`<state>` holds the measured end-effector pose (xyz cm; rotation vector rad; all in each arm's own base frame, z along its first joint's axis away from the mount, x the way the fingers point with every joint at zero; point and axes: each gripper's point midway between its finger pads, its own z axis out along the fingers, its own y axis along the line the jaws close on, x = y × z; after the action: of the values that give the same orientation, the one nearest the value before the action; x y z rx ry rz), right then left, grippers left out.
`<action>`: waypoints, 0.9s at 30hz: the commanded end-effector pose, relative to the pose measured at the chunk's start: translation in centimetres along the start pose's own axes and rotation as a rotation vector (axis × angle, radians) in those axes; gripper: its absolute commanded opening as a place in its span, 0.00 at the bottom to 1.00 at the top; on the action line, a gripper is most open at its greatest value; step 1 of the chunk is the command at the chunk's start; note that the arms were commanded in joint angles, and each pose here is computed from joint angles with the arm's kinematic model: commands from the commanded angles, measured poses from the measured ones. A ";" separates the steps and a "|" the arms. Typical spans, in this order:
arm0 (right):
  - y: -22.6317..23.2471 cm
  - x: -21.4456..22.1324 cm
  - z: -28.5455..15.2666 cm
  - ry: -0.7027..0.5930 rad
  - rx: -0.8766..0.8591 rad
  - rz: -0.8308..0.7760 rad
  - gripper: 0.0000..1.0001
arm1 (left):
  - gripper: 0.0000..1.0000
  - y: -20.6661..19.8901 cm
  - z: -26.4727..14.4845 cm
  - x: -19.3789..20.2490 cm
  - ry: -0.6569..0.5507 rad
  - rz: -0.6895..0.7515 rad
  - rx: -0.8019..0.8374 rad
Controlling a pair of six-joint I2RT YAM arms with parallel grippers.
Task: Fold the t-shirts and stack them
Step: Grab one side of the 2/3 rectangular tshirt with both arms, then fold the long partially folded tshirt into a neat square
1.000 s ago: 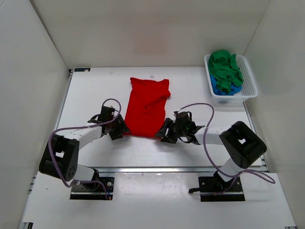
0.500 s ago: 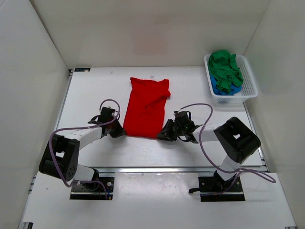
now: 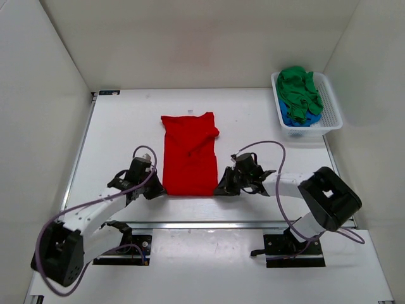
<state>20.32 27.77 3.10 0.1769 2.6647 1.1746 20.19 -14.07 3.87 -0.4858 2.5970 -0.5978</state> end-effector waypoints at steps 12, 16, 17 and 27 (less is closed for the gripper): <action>-1.4 4.7 -3.4 0.101 0.003 -0.092 0.01 | 0.00 3.4 -2.4 5.4 0.068 -0.024 0.006; 0.1 2.8 -3.9 0.099 0.012 -0.142 0.00 | 0.00 0.9 -3.7 2.8 0.029 0.010 0.031; 1.5 1.6 -4.1 0.082 -0.006 -0.179 0.00 | 0.00 0.0 -4.3 1.1 -0.002 0.012 0.040; 8.6 -18.2 -4.4 -0.151 -0.094 -0.259 0.00 | 0.00 -9.8 -3.8 -19.0 -0.257 -0.039 0.089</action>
<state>32.35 27.07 14.49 -0.0403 2.4538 1.1852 30.75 -14.53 16.36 -0.5268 2.4044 -0.6933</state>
